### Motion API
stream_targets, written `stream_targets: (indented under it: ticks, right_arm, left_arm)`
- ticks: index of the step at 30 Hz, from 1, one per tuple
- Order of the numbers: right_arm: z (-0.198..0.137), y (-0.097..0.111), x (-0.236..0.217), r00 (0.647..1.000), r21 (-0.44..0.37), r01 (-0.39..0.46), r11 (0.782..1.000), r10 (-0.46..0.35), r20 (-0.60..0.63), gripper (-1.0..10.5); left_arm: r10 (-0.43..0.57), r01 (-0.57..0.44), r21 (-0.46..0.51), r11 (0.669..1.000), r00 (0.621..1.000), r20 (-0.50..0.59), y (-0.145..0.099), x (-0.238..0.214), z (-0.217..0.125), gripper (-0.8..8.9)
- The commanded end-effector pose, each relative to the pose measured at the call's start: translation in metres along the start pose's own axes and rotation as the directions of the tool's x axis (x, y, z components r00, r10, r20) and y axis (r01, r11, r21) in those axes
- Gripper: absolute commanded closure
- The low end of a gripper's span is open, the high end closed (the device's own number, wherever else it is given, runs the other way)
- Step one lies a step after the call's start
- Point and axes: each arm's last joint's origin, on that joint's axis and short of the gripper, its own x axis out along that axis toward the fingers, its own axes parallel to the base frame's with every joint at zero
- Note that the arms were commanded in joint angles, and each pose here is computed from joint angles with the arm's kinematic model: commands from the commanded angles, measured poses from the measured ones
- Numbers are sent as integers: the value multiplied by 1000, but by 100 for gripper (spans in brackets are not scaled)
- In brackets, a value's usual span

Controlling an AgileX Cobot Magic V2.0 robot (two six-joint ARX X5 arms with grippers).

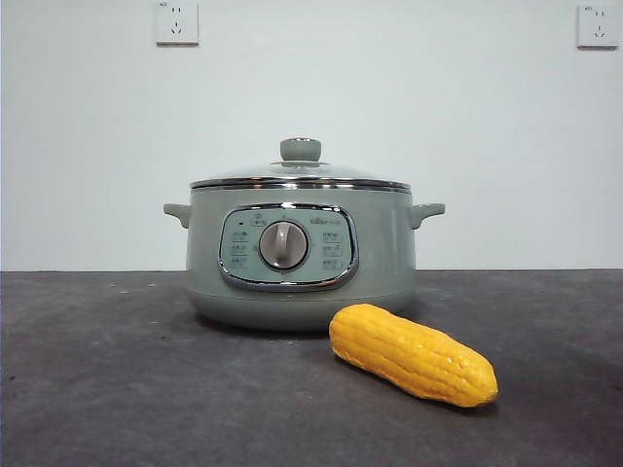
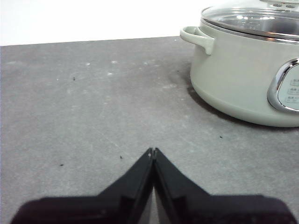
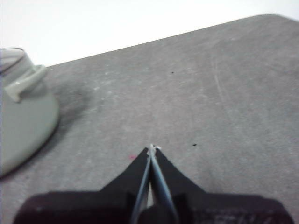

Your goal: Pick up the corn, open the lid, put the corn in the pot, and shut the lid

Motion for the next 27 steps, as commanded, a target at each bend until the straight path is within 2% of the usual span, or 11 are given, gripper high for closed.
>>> stream_targets:
  ticks: [1,7,12,16,21,27]
  right_arm:
    - [17,4,-6,998,29,-21,999,20,57,951]
    - [54,13,-24,992,24,-48,999,45,116,951]
    - [86,21,-37,995,24,-60,998,58,79,951]
    - [112,29,-43,994,32,-109,994,109,-17,950]
    - [137,37,-44,969,67,-157,985,167,-180,948]
    - [152,40,-38,945,90,-134,987,155,-290,948]
  left_arm:
    - [-6,6,-10,1000,1000,22,0,-2,7,819]
    - [-8,10,-32,999,998,70,-1,-10,31,819]
    - [-49,55,-63,996,994,98,-3,-15,57,819]
    - [-105,113,-93,989,990,92,-5,-16,79,819]
    - [-184,180,-174,968,983,-6,-7,-16,106,818]
    - [-351,328,-228,917,934,-68,-11,-9,129,817]
